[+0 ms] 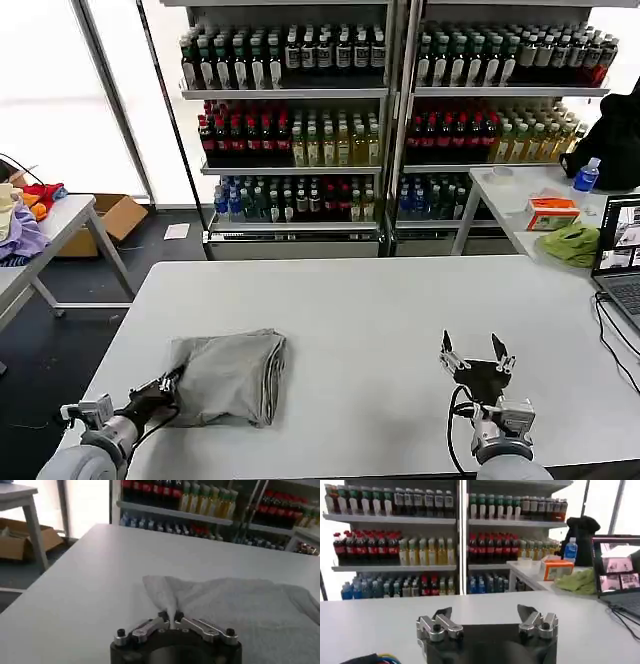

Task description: Fold and organize the clothes.

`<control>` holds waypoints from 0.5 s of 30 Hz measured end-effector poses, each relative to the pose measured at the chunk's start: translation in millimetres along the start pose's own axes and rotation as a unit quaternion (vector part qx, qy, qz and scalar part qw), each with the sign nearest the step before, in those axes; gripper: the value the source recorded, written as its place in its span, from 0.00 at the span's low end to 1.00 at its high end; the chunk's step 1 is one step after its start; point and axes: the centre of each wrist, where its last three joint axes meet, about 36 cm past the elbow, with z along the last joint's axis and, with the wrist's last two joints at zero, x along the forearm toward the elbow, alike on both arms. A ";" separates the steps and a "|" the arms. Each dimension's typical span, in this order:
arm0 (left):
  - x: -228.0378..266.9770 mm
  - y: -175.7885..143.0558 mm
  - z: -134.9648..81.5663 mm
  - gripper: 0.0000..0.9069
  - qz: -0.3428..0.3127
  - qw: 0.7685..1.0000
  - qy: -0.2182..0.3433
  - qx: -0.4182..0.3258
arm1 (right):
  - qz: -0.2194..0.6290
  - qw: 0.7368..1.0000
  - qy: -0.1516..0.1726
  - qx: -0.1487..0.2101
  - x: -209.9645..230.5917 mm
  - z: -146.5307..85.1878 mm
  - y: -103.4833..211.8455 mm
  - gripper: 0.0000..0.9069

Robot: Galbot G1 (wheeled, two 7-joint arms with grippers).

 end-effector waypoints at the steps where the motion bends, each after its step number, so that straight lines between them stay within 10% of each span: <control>1: 1.3 3.8 -1.8 0.00 -0.003 1.000 -0.001 0.001 | -0.001 1.000 -0.001 0.000 -0.5 -0.3 0.1 1.00; 15: 49.5 106.1 -71.3 0.00 -0.109 0.992 -0.043 -0.042 | -0.013 1.000 -0.001 -0.002 -8.4 -0.3 7.3 1.00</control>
